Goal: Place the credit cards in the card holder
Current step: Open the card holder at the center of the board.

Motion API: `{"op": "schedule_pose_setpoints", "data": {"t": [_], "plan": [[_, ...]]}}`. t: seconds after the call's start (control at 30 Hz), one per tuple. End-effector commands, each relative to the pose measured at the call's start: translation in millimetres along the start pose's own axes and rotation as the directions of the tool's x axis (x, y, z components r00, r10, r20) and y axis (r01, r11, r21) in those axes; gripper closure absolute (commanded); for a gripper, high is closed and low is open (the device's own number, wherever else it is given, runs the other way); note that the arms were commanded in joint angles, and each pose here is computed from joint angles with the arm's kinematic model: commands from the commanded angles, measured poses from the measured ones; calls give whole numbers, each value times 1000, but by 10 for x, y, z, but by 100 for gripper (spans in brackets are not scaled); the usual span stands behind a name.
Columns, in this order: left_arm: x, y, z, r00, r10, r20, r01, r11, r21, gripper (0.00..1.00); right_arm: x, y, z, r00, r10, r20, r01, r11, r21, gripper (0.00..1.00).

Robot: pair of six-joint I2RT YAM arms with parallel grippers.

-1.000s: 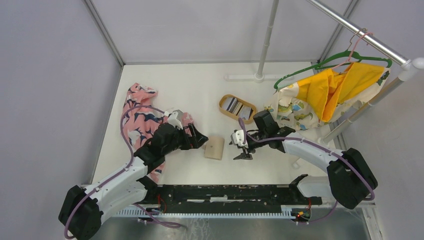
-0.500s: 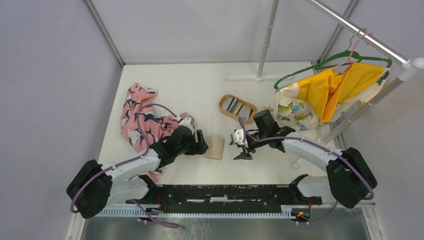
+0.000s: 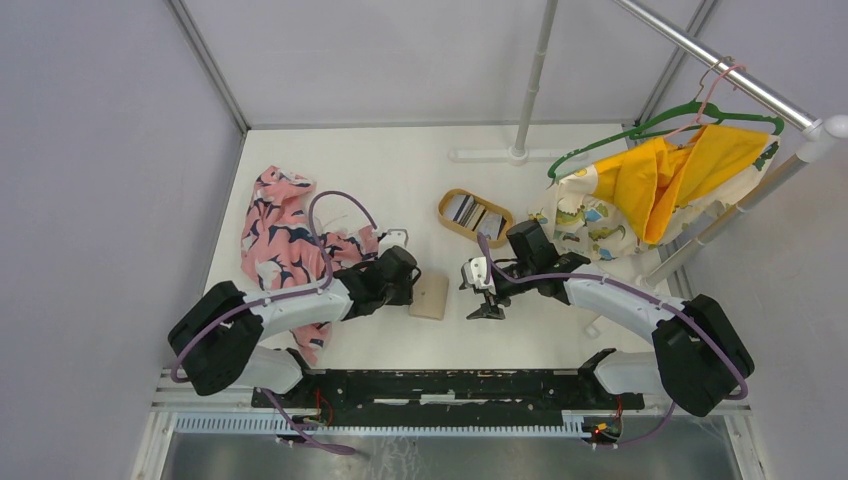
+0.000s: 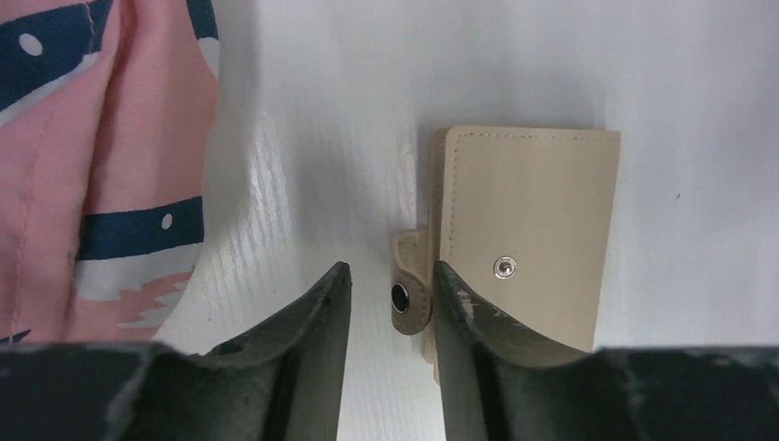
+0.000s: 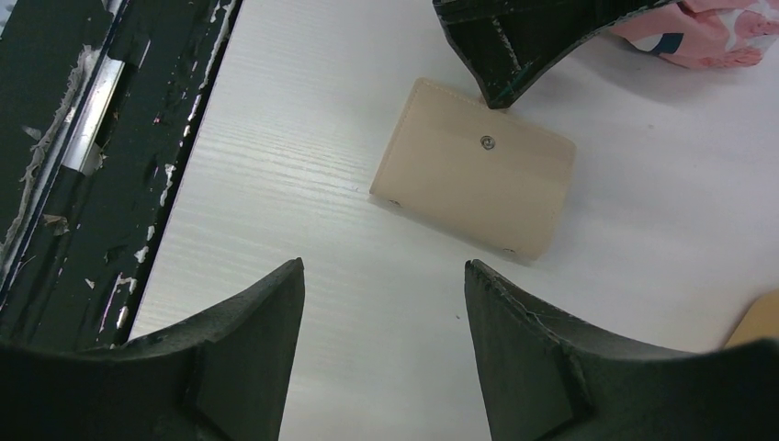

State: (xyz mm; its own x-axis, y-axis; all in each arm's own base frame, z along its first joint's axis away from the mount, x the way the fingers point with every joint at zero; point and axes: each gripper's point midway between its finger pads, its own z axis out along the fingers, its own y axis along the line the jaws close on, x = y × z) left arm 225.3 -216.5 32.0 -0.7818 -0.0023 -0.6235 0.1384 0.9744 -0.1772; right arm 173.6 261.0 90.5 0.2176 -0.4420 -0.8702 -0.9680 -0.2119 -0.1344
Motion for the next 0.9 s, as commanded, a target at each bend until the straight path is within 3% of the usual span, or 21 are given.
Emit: {"op": "schedule_pose_setpoints", "data": {"t": [0.0, 0.3, 0.47, 0.73, 0.87], "plan": [[-166, -108, 6, 999, -15, 47, 14, 1000, 18, 59, -164, -140, -26, 998, -54, 26, 53, 998, 41, 30], [-203, -174, -59, 998, -12, 64, 8, 998, 65, 98, -122, -119, -1, 999, -36, 23, 36, 999, 31, 30], [-296, -327, -247, 992, -64, 105, 46, 985, 165, 98, -136, -138, 15, 999, -5, 44, 3, 999, 48, 31], [-387, -646, -522, 974, -177, 139, 114, 921, 374, 98, -20, -254, 151, 982, 181, 55, -187, 972, 146, 30], [-393, -753, -571, 973, -186, 136, 114, 900, 422, 98, 53, -251, 215, 958, 280, 60, -286, 948, 144, 23]]}}
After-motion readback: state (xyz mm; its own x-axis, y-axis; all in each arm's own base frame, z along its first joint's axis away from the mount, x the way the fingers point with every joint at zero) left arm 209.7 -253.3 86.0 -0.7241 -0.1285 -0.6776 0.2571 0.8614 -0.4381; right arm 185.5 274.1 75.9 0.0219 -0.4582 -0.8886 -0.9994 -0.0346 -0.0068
